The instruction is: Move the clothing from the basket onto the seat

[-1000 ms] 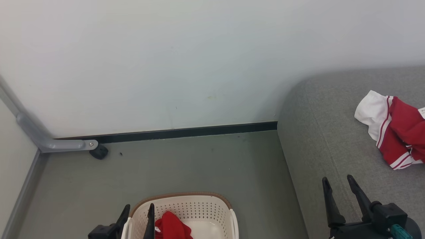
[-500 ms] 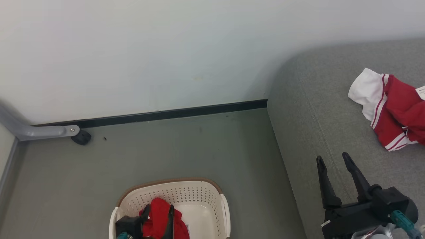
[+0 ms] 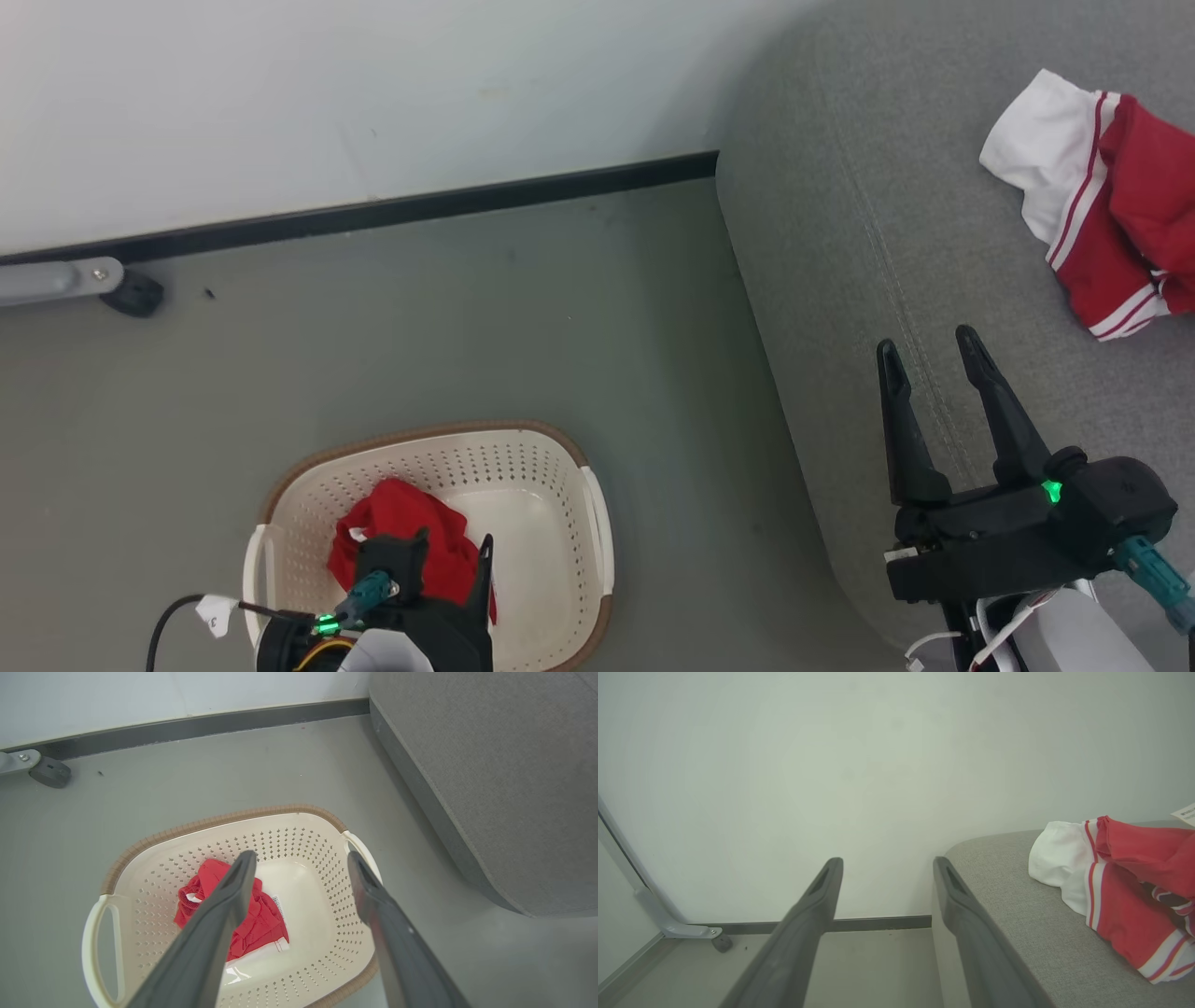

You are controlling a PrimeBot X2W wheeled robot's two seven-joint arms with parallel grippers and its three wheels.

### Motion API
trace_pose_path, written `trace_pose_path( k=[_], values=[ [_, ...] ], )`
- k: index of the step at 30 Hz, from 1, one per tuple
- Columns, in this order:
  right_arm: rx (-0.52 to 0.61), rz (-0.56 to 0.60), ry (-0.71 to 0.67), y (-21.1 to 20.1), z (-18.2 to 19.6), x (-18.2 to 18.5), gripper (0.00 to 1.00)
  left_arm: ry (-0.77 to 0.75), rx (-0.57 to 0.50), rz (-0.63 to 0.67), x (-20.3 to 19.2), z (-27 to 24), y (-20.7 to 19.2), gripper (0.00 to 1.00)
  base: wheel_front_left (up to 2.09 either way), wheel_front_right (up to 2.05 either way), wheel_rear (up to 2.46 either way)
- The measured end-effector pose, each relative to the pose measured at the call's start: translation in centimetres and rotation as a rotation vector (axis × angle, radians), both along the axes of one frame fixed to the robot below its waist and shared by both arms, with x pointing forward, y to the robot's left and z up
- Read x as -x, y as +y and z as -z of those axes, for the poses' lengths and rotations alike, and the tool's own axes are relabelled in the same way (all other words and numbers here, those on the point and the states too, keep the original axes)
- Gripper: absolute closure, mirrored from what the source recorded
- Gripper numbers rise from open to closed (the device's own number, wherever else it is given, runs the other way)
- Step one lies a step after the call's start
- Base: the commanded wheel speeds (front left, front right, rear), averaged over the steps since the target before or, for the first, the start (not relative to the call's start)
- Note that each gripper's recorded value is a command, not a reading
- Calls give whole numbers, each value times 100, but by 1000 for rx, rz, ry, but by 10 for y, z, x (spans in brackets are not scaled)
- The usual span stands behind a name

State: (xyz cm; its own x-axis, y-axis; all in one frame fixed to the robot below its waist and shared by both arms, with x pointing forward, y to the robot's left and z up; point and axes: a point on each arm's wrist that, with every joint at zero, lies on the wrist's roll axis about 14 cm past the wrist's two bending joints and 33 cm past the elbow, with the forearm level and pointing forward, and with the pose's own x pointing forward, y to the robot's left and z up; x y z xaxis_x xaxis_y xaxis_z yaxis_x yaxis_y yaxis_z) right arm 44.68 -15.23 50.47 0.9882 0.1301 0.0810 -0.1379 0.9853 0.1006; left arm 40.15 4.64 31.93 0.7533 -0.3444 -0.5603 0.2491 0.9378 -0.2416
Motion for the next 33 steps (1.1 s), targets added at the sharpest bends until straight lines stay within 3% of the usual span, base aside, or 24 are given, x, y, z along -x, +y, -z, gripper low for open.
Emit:
trace_pose_path(
  k=[21,33],
  values=[
    [23,110,34,-35,36,-36,0,375,-133,74,-16,135,10,0,0,0,0],
    [48,113,96,-37,81,-58,0,534,-113,-71,-26,201,26,0,0,0,0]
  ],
)
